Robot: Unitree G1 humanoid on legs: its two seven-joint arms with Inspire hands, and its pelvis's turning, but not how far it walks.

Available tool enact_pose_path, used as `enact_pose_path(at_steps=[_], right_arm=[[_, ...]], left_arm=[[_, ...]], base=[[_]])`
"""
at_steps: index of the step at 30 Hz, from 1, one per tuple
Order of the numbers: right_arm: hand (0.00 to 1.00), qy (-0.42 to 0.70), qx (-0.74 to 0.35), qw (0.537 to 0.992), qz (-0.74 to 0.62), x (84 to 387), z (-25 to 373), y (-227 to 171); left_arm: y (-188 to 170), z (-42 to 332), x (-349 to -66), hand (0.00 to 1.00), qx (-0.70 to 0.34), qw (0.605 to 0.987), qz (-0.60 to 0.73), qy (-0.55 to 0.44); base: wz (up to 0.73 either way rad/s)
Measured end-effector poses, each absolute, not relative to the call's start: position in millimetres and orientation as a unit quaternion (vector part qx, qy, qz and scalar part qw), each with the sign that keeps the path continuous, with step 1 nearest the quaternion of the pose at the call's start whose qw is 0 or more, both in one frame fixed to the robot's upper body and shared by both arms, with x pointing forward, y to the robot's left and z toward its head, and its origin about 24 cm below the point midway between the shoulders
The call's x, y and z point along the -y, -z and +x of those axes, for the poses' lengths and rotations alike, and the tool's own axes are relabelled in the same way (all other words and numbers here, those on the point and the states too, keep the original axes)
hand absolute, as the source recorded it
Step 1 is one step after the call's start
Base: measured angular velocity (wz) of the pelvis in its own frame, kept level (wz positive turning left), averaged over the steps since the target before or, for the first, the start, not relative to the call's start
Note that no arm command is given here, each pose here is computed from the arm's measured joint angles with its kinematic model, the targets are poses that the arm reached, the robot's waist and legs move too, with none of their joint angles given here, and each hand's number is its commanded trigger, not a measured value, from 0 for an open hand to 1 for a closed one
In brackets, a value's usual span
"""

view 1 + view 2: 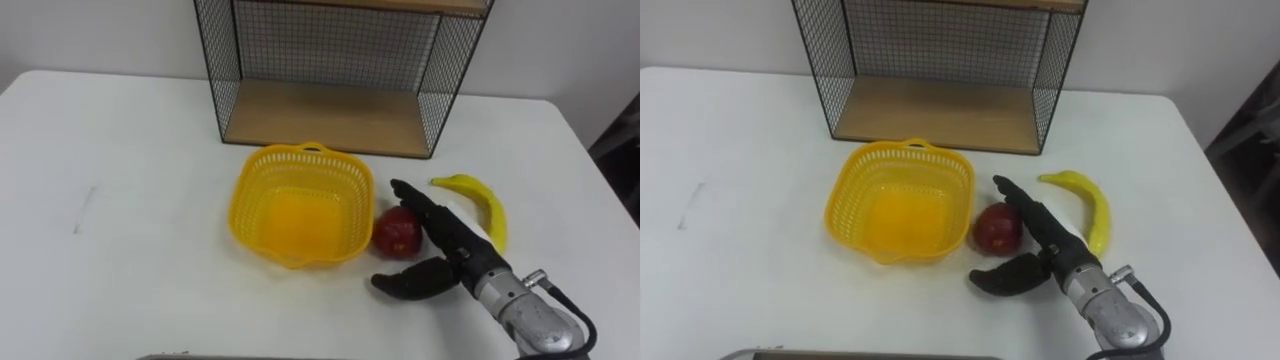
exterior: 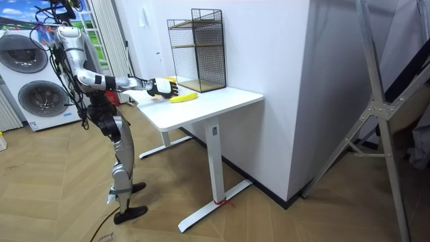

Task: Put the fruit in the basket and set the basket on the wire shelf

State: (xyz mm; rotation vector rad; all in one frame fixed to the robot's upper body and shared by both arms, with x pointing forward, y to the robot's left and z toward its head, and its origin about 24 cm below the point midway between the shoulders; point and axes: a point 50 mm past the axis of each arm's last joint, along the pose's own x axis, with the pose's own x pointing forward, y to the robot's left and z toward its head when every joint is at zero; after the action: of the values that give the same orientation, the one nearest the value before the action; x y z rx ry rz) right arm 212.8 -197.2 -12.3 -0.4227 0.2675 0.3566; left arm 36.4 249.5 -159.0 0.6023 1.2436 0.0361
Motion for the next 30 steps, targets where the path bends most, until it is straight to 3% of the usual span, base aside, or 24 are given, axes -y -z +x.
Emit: enact_pose_path(at_steps=[8,9,10,11,30], right_arm=[[0.0,-0.175,-0.136,0.95,-0.221,198.4,215.5,14.4],[0.41,-0.175,-0.136,0.95,-0.221,198.5,215.5,14.3],[0.67,-0.175,-0.136,0.95,-0.222,198.6,215.7,14.2],[1.0,-0.175,-0.136,0.95,-0.222,198.6,215.7,14.2],[1.0,-0.125,-0.121,0.949,-0.264,205.9,230.2,9.9]], left_arm=[[158.4,38.6,-250.7,0.0,-0.571,0.772,0.279,-0.019],[158.3,39.3,-250.9,0.0,-0.57,0.772,0.28,-0.019],[158.2,40.1,-250.9,0.0,-0.57,0.773,0.28,-0.019],[158.2,40.5,-250.9,0.0,-0.569,0.773,0.28,-0.019],[158.6,42.4,-250.4,0.0,-0.573,0.772,0.274,-0.01]], base=[[0.0],[0.0],[0.0],[0.0],[0.02]])
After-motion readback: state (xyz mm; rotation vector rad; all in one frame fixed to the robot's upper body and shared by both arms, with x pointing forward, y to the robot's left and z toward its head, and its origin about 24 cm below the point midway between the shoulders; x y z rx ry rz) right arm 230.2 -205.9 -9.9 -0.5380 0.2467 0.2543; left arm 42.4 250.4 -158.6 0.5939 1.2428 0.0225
